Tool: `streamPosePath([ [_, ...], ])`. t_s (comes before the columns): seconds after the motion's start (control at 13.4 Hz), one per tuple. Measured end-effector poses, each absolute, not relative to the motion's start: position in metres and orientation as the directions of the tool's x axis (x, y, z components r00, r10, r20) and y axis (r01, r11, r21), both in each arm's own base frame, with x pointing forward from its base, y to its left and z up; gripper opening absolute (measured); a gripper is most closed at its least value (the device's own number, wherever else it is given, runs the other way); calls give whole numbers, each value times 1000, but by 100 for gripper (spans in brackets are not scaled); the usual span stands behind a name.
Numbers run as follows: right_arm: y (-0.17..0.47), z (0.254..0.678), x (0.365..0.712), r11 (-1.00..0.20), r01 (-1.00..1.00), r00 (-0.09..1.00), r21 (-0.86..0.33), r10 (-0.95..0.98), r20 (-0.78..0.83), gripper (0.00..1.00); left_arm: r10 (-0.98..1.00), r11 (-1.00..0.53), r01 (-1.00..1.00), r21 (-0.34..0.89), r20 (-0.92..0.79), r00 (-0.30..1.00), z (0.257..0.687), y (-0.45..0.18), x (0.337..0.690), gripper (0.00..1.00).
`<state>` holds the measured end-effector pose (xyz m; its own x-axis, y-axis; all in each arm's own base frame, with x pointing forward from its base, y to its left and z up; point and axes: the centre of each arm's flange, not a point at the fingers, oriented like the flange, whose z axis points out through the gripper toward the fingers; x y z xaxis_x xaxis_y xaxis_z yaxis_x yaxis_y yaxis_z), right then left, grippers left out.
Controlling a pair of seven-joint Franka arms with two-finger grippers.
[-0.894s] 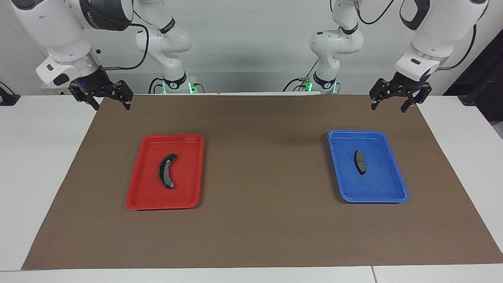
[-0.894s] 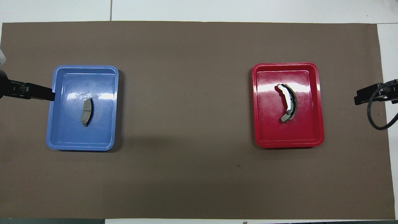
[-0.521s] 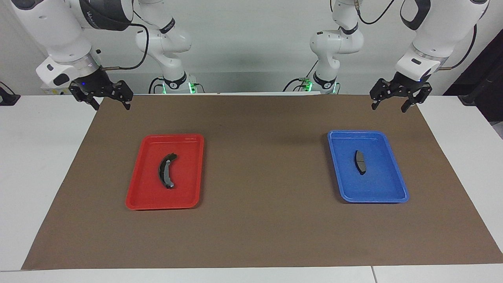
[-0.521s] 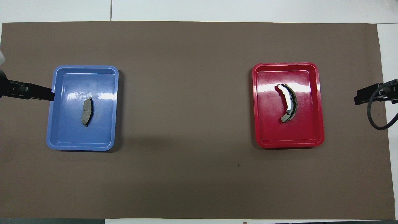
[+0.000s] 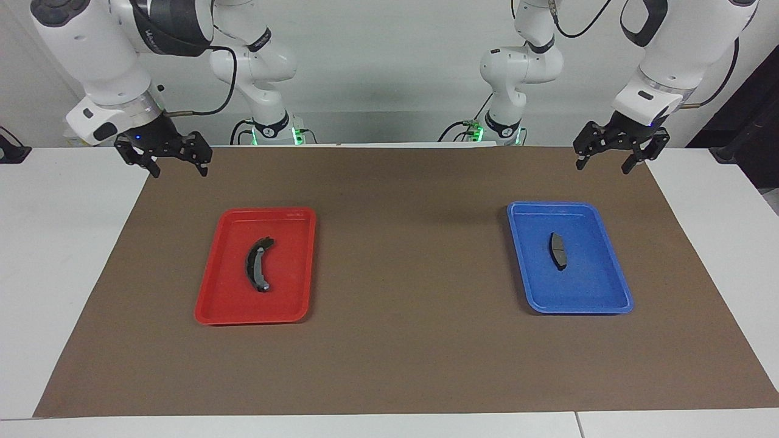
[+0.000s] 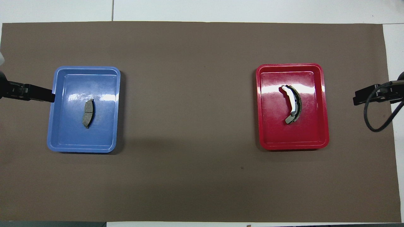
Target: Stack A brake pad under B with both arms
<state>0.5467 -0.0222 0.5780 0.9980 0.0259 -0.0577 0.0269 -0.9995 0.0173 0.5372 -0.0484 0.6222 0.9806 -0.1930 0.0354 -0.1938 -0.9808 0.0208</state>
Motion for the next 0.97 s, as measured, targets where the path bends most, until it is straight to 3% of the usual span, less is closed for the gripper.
streamPosePath([
  [0.15, -10, 545, 554, -999, 48, 997, 18, 47, -55, 100, -184, -983, -185, 22, 22, 983, 617, -43, 538, 99],
  [0.37, 3, 479, 568, -999, 44, 999, 6, 44, -23, 100, -189, -982, -189, 30, -21, 982, 569, -20, 541, 96],
  [0.6, 19, 422, 581, -1000, 22, 1000, -19, 22, 7, 100, -230, -973, -230, 24, 11, 973, 503, -8, 546, 100],
  [0.97, 66, 381, 586, -999, 27, 999, -29, 26, 40, 100, -259, -966, -260, -10, 111, 959, 375, -6, 529, 100],
])
